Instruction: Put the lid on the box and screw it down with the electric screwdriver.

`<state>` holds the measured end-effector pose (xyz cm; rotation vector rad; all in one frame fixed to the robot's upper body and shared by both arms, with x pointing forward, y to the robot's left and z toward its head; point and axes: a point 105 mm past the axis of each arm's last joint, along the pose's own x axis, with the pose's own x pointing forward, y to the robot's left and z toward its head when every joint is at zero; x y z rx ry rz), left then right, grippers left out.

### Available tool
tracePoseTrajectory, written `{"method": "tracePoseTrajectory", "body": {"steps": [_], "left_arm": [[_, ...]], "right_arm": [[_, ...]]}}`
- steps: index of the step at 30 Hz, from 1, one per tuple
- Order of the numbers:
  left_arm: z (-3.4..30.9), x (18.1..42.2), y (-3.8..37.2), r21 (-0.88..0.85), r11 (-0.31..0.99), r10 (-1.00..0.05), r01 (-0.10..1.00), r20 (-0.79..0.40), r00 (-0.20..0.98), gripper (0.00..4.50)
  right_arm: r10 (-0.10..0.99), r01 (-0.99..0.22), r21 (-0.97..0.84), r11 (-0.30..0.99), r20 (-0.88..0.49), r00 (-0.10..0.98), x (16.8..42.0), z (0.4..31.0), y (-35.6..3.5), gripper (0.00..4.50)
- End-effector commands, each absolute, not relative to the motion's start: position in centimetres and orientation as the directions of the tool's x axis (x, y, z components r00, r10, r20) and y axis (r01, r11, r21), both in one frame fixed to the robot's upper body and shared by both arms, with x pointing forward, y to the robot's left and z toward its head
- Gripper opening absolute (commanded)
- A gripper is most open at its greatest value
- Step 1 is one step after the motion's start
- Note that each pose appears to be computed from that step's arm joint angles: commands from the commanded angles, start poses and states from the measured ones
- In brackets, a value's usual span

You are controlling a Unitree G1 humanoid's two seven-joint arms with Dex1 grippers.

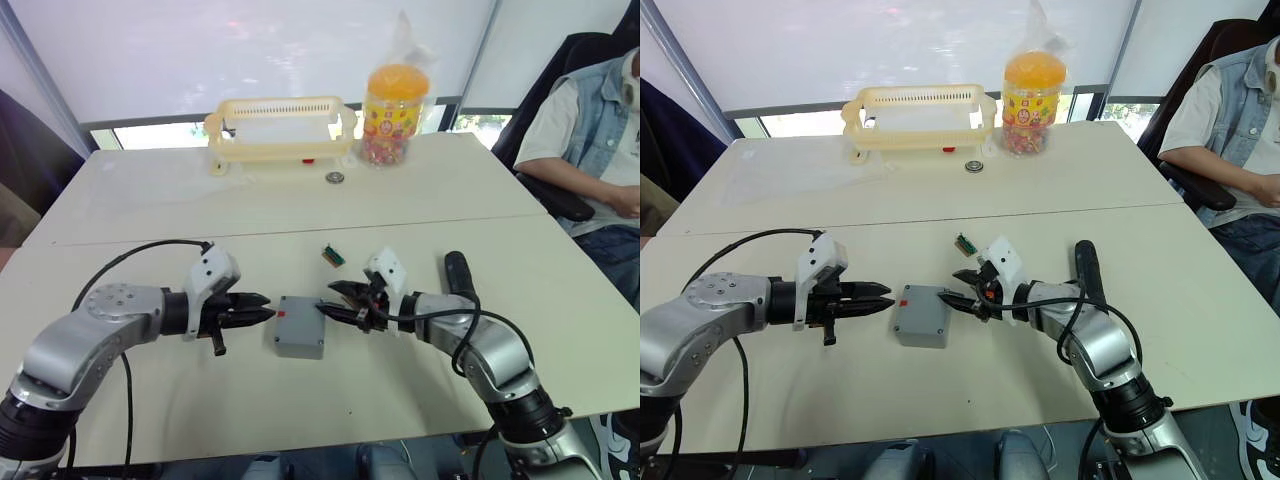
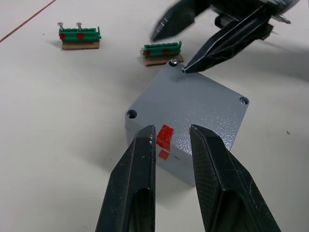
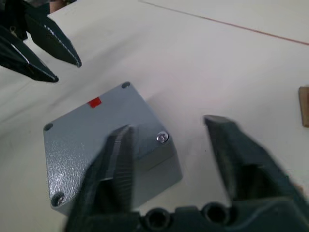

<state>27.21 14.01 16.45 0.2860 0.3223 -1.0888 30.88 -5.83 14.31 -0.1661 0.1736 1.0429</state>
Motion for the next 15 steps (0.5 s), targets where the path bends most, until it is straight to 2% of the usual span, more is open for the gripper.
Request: {"method": "tracePoseTrajectory", "body": {"steps": [1, 4, 8, 12, 15], "left_arm": [[18.3, 27.1, 13.8, 0.095, 0.401, -0.84, 0.911, -0.359, 0.407, 1.07], [19.2, 27.0, 13.5, 0.103, 0.362, -0.858, 0.926, -0.352, 0.375, 1.07], [20.7, 26.5, 12.1, 0.153, 0.255, -0.89, 0.955, -0.348, 0.294, 1.07], [21.4, 25.5, 9.4, 0.191, 0.099, -0.927, 0.977, -0.339, 0.16, 1.07], [20.8, 25.0, 7.7, 0.212, 0.029, -0.932, 0.977, -0.347, 0.103, 1.07]], "right_arm": [[0.867, -0.873, -0.083, 0.481, -0.1, 0.488, 30.0, 19.2, -6.9, 3.31], [0.856, -0.86, -0.025, 0.51, -0.081, 0.51, 29.5, 21.2, -9.0, 3.31], [0.781, -0.78, 0.061, 0.622, -0.122, 0.613, 29.4, 23.6, -13.7, 3.31], [0.569, -0.64, -0.017, 0.768, -0.442, 0.694, 28.8, 22.6, -19.4, 4.45], [0.449, -0.549, 0.002, 0.836, -0.579, 0.681, 28.2, 22.4, -22.1, 4.45]]}}
